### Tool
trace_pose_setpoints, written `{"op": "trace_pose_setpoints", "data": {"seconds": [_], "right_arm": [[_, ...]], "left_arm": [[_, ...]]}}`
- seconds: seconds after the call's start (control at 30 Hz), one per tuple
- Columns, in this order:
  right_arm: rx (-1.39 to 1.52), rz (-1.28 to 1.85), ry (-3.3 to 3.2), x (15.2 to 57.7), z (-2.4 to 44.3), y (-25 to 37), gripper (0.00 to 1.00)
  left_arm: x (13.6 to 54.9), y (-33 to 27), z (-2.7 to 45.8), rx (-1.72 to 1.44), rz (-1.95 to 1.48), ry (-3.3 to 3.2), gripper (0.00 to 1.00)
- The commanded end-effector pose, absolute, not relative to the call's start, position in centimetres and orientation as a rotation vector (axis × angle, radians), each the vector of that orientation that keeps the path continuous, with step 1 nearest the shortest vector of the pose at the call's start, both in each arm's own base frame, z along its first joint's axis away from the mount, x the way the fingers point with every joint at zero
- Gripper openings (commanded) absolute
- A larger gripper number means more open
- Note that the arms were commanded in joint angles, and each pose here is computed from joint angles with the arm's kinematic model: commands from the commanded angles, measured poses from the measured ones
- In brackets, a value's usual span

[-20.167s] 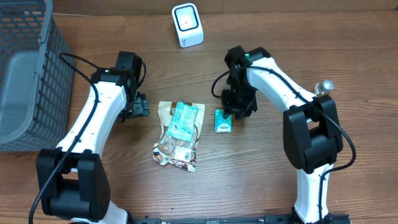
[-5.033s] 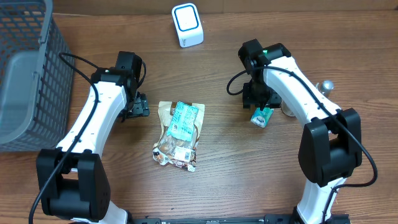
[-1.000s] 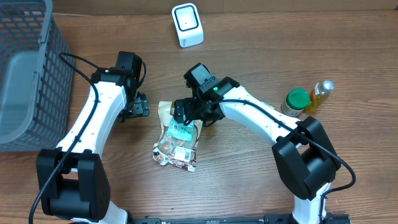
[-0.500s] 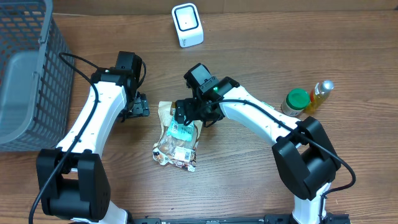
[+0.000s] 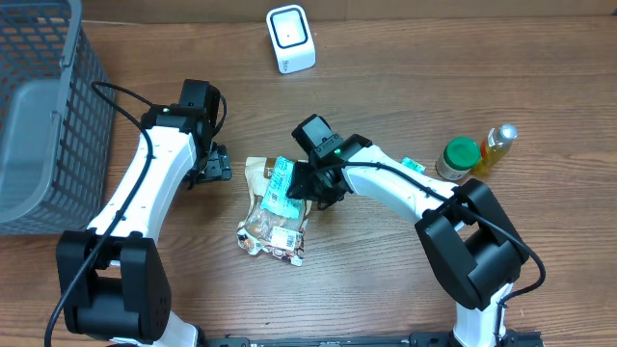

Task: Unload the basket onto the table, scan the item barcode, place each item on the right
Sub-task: 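Grasp the small teal packet on the bag with the right gripper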

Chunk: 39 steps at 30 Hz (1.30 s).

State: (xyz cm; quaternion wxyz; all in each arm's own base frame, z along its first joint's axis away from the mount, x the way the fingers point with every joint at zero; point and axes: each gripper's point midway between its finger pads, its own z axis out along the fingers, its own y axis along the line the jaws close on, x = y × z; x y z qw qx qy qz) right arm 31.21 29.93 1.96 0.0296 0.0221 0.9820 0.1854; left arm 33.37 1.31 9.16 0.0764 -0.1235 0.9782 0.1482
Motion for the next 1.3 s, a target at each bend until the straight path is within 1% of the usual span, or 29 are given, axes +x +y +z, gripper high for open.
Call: {"op": "trace_pose_setpoints", "data": {"seconds": [0.0,0.1,0.33,0.57,0.6,0.67,0.9,1.0,1.17,1.23,1.27], "right_arm": [[0.155,0.58,3.03,31.2,1.7,30.0,0.42],[0.154,0.583,3.027,31.3,1.7,30.0,0.42],[0.149,0.592,2.989,32.0,1.9,30.3,0.36],[0.151,0.579,2.956,32.7,2.0,30.3,0.37],[0.152,0.575,2.954,32.8,1.9,30.2,0.38],[0.149,0.587,2.942,33.0,2.1,30.4,0.47],[0.158,0.574,2.907,33.6,1.7,30.3,0.47],[0.27,0.578,2.918,33.0,0.4,29.7,0.4],[0.302,0.586,2.914,32.8,-0.2,29.6,0.28],[0.302,0.595,2.918,32.7,-0.2,29.6,0.14],[0.306,0.592,2.92,32.7,-0.2,29.5,0.05]], "left_arm": [[33.9,1.5,10.3,-0.397,0.443,2.888,1.0],[33.9,1.5,10.3,-0.397,0.443,2.888,1.0],[33.9,1.5,10.3,-0.398,0.443,2.888,1.0],[33.9,1.5,10.3,-0.397,0.443,2.888,1.0],[33.9,1.5,10.3,-0.397,0.443,2.888,1.0],[33.9,1.5,10.3,-0.398,0.443,2.888,1.0],[33.9,1.5,10.3,-0.397,0.443,2.888,1.0],[33.9,1.5,10.3,-0.397,0.443,2.888,0.99],[33.9,1.5,10.3,-0.398,0.443,2.888,0.99],[33.9,1.5,10.3,-0.397,0.443,2.888,1.0],[33.9,1.5,10.3,-0.397,0.443,2.888,1.0]]}}
